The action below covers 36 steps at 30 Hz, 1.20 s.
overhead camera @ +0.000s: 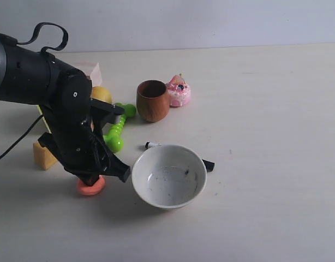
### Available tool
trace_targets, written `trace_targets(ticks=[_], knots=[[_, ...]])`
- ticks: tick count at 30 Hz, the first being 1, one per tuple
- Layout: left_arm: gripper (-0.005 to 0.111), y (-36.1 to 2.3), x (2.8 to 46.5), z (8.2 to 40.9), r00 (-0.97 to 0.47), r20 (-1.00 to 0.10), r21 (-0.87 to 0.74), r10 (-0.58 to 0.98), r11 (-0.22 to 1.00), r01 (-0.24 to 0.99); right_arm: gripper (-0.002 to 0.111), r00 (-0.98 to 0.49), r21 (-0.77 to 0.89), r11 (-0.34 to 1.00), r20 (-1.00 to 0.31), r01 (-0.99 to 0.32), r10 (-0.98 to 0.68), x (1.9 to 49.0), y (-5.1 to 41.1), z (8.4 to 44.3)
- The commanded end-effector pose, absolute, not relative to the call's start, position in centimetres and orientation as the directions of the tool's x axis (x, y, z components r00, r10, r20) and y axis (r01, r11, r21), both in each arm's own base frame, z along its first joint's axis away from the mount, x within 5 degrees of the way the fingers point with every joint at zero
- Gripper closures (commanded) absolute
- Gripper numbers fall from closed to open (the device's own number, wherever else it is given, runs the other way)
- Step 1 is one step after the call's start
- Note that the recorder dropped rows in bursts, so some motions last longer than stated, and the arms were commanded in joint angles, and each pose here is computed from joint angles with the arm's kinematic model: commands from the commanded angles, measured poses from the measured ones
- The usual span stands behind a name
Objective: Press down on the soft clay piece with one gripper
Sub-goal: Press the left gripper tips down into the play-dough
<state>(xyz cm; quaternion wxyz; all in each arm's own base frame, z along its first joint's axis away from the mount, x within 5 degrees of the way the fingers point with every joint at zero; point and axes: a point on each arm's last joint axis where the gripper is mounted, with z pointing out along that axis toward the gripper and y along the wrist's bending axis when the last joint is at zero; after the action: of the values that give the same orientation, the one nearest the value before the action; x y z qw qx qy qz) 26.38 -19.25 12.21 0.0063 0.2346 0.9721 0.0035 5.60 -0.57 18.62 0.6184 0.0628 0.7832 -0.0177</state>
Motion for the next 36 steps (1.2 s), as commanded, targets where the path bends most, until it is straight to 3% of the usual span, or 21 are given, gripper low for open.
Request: trace_targets(ticks=[1, 25, 36], knots=[[0.107, -19.6, 26.6, 12.7, -0.889, -0.05, 0.005, 0.455, 0.89, 0.456, 0.106, -0.213, 0.047, 0.991, -0.974, 0.124, 0.072, 5.6, -0.6, 18.6], [0.107, -19.6, 26.8, 12.7, -0.878, -0.069, 0.016, 0.473, 0.881, 0.474, 0.106, -0.213, 0.047, 0.991, -0.974, 0.124, 0.072, 5.6, -0.6, 18.6], [0.107, -19.5, 26.6, 10.8, -0.88, -0.002, 0.026, 0.475, 0.88, 0.474, 0.106, -0.213, 0.047, 0.991, -0.974, 0.124, 0.072, 5.6, -0.6, 18.6]])
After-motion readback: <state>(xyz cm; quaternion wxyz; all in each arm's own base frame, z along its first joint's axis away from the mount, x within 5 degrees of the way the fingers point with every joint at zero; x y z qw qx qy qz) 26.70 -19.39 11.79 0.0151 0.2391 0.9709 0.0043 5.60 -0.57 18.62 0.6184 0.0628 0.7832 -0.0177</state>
